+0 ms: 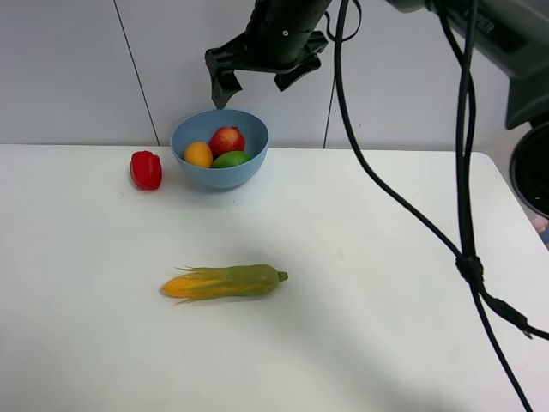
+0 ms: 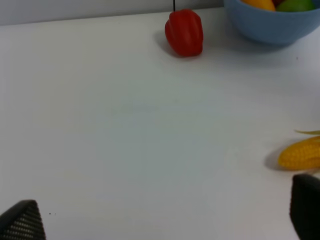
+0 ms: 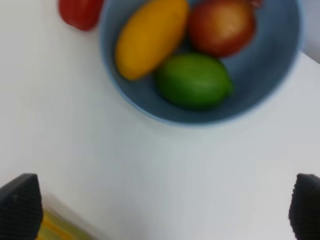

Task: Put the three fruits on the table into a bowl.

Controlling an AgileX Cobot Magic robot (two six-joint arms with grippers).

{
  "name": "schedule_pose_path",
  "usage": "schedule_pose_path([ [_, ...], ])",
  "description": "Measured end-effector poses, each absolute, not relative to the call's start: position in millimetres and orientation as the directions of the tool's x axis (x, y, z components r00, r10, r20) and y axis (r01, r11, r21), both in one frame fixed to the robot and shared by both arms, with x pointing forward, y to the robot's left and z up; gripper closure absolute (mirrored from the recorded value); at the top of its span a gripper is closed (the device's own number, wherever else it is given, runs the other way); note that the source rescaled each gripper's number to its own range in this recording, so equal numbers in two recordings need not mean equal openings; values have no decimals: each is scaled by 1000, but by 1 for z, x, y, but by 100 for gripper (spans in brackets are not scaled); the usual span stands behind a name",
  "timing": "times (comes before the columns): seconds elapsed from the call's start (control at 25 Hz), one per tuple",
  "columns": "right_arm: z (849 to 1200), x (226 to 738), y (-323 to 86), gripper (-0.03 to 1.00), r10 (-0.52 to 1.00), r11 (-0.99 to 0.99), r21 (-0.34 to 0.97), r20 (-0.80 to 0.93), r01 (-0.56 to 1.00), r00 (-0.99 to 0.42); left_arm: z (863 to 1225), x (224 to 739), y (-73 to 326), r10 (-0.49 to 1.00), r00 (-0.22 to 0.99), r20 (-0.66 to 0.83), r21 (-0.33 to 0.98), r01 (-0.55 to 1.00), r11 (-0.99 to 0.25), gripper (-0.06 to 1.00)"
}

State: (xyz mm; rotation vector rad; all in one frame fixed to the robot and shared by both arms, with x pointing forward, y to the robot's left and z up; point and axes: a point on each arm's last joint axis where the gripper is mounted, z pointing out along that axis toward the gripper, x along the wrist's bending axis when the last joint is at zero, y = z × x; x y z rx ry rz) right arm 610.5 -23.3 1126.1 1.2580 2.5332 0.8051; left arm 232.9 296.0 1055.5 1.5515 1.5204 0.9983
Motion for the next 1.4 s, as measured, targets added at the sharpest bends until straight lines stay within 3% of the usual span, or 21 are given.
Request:
schedule_pose_path([
  [0.32,1147,564,-95,-2,860,435,488,23,757,-510,1055,233,296,999,-2,35,903,430,-31,-6],
  [0.56,1145,538,-203,-2,962,237,435,17,868,-271,1055,233,296,999,-2,35,903,430,-31,-6],
  [0.84,1169,460,-293,-2,999,31,528,-5,849,-34,1055,233,296,999,-2,35,903,430,-31,-6],
  [1.12,1175,365,-309,-2,998,0,656,-47,755,41,1055,233,296,999,-2,35,902,430,-31,-6],
  [1.4,1147,289,-302,-2,999,4,816,-34,578,42,1055,233,296,999,-2,35,902,430,-31,-6],
])
